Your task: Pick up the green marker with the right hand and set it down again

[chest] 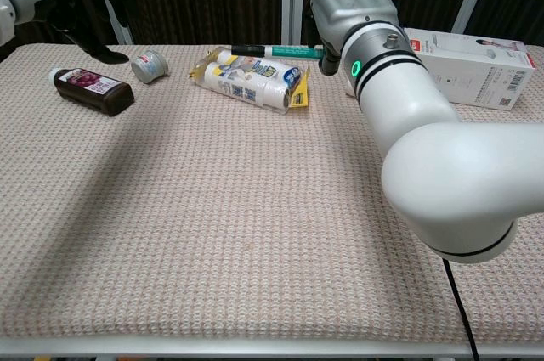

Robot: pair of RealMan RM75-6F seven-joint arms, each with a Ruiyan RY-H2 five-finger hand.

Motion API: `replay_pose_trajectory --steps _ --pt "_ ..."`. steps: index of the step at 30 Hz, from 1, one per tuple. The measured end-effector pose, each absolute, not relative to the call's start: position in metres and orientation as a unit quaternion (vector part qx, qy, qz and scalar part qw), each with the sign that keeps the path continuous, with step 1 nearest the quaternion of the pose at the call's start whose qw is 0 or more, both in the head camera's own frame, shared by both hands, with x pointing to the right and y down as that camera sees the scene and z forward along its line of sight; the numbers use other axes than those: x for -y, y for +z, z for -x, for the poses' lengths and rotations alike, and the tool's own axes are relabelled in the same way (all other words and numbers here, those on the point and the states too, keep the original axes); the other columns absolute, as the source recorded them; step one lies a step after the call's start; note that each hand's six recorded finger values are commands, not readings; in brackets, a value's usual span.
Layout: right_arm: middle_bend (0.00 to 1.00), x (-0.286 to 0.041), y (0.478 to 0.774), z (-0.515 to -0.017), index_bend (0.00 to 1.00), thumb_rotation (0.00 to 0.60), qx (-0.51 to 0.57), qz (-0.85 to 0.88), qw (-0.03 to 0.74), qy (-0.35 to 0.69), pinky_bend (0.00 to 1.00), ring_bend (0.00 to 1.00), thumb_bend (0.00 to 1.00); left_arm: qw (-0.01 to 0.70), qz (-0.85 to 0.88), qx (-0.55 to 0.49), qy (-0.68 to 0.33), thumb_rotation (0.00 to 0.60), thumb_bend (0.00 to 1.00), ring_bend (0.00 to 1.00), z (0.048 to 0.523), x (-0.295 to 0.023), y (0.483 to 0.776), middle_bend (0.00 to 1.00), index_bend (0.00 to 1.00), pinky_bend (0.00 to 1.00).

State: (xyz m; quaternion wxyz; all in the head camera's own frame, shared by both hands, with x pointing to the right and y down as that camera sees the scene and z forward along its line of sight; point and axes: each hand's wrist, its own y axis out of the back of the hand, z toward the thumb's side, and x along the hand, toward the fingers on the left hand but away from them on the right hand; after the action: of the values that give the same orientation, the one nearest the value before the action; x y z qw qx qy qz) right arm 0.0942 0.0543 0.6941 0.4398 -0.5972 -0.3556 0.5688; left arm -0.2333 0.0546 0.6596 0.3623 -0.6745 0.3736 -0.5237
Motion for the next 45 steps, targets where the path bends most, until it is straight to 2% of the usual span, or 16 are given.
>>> replay_pose_trajectory --steps 9,15,30,45 --pt "0.62 -0.052 0.693 -0.066 0.64 0.6 0.357 0.61 0.439 0.555 0.96 0.87 0.35 0.35 0.681 -0.382 -0.519 0.6 0.22 0.38 0.212 -0.042 0.667 0.4 0.39 0.44" --pt "0.62 -0.052 0.698 -0.06 0.64 0.6 0.355 0.611 0.435 0.558 0.96 0.87 0.35 0.344 0.681 -0.391 -0.515 0.6 0.26 0.43 0.208 -0.04 0.672 0.42 0.41 0.49" --pt "0.62 -0.051 0.704 -0.046 0.64 0.6 0.355 0.618 0.423 0.56 0.96 0.87 0.35 0.295 0.696 -0.412 -0.509 0.6 0.26 0.43 0.205 -0.049 0.686 0.44 0.42 0.49" --pt "0.62 -0.05 0.707 -0.043 0.64 0.6 0.365 0.639 0.401 0.546 0.96 0.87 0.35 0.217 0.731 -0.45 -0.465 0.6 0.26 0.44 0.204 -0.056 0.695 0.45 0.42 0.49"
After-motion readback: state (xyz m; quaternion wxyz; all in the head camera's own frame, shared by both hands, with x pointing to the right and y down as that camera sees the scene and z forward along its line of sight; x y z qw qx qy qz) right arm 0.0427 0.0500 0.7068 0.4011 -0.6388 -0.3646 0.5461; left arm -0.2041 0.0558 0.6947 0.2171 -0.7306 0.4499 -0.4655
